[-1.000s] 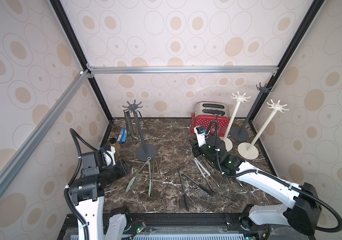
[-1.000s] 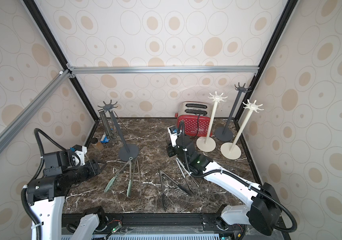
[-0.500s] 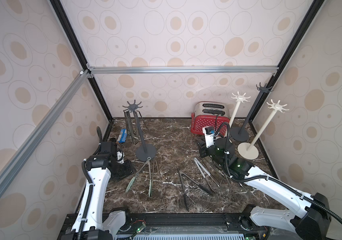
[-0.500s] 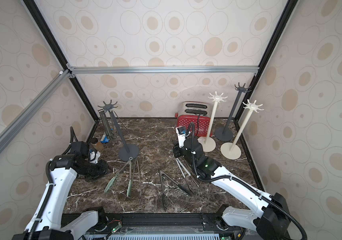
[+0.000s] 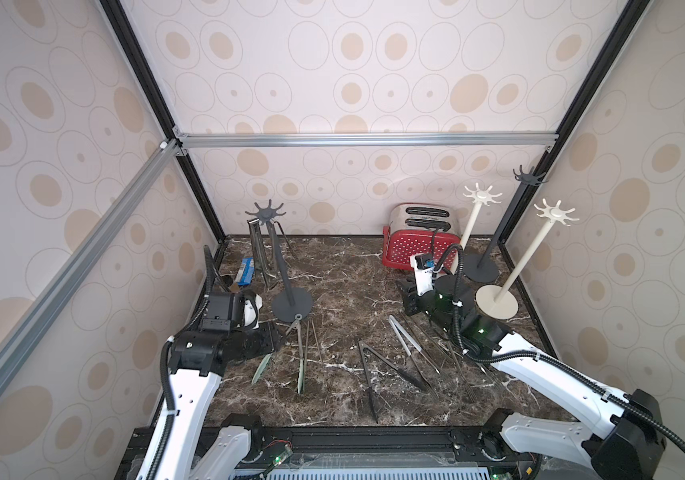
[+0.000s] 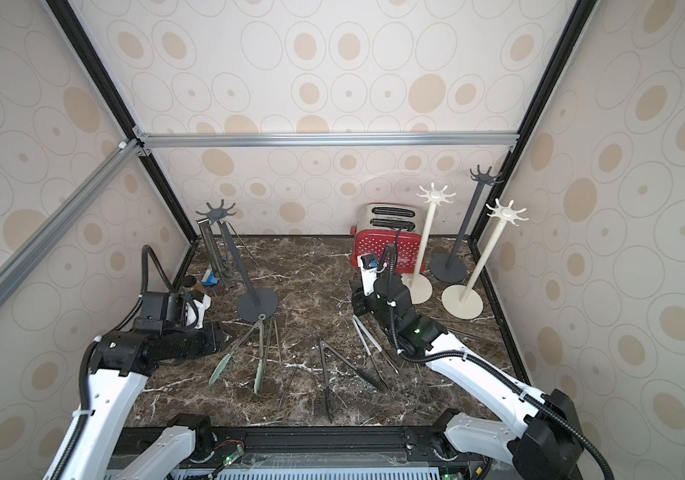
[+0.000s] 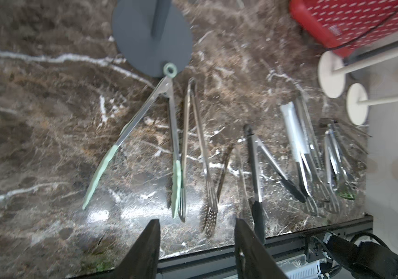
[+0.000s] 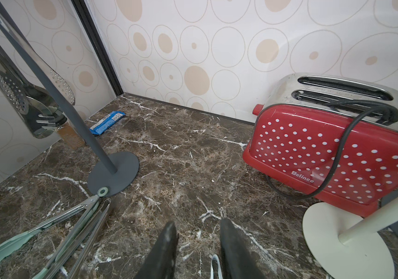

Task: Hang food tongs on kitchen utensil racks
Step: Pick up the food tongs from the center of the board.

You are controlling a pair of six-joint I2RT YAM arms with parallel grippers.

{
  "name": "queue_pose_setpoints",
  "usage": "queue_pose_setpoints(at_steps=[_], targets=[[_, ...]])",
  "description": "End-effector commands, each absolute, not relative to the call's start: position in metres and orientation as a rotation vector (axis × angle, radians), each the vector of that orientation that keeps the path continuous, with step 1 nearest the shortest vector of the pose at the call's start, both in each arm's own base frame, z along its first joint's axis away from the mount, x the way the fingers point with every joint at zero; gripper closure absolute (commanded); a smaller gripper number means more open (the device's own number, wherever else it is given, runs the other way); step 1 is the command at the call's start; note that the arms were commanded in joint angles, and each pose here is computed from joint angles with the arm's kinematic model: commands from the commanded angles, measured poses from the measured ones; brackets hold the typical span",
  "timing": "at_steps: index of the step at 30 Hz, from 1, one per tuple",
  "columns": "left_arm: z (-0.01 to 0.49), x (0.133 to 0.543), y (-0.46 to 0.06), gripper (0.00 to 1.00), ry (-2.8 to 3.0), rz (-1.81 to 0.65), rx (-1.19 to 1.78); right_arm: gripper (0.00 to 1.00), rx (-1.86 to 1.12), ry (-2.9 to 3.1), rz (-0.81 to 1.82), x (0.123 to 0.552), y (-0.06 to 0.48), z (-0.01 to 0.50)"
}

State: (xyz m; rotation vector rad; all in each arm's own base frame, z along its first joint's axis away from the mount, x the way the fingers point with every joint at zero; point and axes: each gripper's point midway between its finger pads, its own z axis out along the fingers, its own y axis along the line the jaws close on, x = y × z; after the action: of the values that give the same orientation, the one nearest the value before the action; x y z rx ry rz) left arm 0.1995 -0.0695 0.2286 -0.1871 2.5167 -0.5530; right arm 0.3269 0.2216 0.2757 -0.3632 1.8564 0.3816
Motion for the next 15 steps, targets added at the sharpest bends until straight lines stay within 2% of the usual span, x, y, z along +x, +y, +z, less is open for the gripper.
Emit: queue_pose_setpoints(at_steps=[1,3,7,12,15], targets=[[0.259,0.207,-0.075,0.47,2.381,-0.56,-0.057,0.67,-0.348,1.851,0.406,0.323,0.218,0.279],[0.255,0.211,-0.075,0.47,2.412,-0.543,-0.034,0.67,-0.348,1.851,0.408,0.322,0.218,0.28],[0.234,0.225,-0.091,0.54,2.533,-0.598,0.01,0.67,-0.336,1.851,0.394,0.321,0.213,0.282],[0.217,0.23,-0.117,0.53,2.623,-0.46,0.174,0.67,-0.323,1.856,0.369,0.319,0.205,0.28],[0.2,0.229,-0.125,0.53,2.681,-0.41,0.159,0.67,-0.315,1.859,0.36,0.318,0.202,0.279]])
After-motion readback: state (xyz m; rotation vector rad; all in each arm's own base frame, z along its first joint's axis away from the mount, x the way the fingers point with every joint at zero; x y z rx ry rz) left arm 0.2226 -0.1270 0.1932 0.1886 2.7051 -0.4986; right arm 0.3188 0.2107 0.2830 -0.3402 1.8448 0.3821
